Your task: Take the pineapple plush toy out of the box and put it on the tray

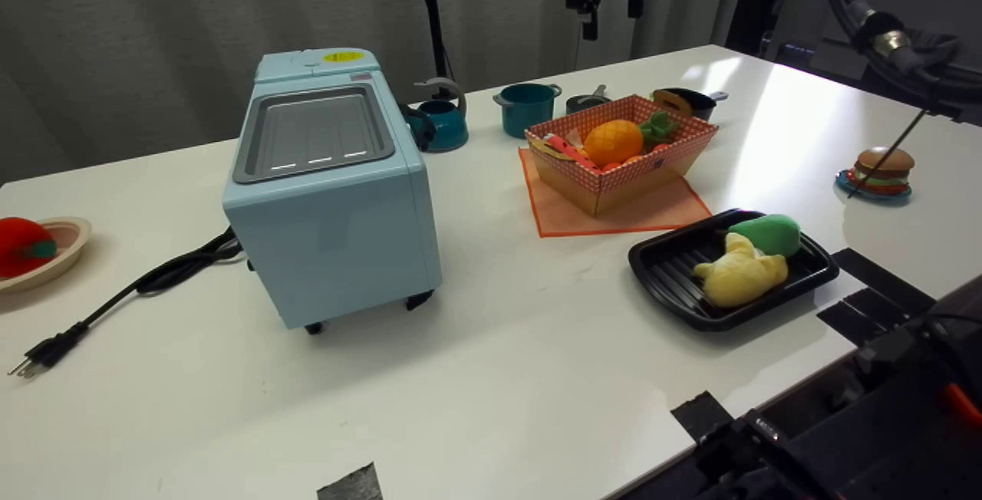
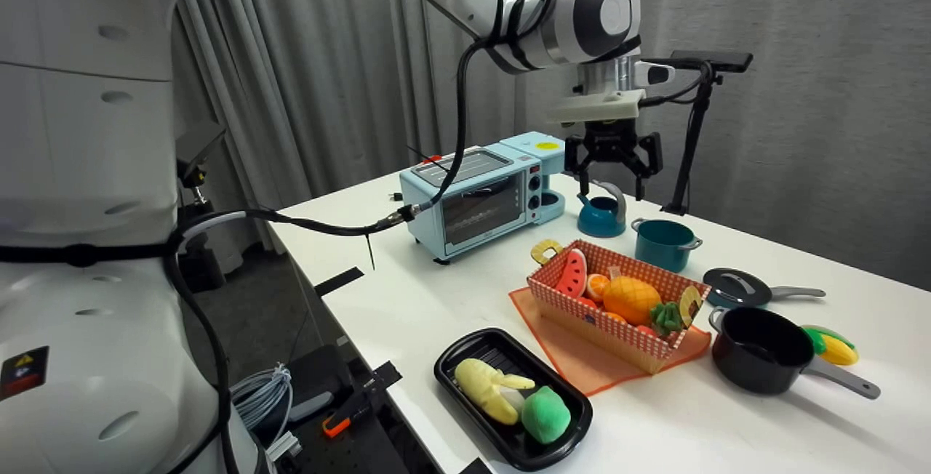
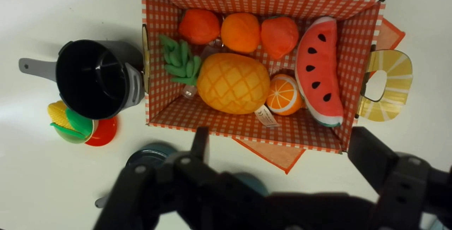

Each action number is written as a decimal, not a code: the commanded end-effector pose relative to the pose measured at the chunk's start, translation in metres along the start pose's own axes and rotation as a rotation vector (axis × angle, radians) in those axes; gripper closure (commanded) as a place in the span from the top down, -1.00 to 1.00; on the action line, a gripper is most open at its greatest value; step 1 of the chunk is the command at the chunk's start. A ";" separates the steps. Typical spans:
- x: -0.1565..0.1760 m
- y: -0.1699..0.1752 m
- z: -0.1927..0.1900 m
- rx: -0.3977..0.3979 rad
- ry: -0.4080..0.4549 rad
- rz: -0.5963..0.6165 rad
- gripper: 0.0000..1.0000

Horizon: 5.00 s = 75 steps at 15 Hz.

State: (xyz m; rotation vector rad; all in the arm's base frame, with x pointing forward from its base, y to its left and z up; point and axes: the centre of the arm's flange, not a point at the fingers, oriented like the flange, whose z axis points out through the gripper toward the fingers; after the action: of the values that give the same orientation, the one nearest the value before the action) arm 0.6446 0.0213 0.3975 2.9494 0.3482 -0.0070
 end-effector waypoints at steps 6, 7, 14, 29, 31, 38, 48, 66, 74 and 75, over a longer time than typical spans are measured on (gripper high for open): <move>0.019 0.017 0.077 -0.080 0.028 0.079 1.00; 0.021 0.018 0.088 -0.083 0.026 0.085 1.00; 0.031 0.023 0.155 -0.077 -0.020 0.109 1.00; 0.015 -0.001 0.209 -0.022 -0.115 0.117 0.00; 0.009 -0.002 0.197 -0.024 -0.105 0.122 -0.28; -0.024 -0.003 0.126 -0.050 -0.031 0.192 -0.92; -0.122 -0.017 0.017 -0.080 0.111 0.286 -0.89; -0.232 0.000 0.107 0.100 -0.182 0.337 -0.89; -0.237 -0.011 0.113 0.225 -0.271 0.235 -0.89; -0.237 -0.012 0.112 0.231 -0.276 0.227 -0.89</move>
State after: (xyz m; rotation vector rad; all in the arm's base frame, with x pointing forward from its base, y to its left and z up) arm 0.4107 -0.0425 0.2826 3.1045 -0.0741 -0.4078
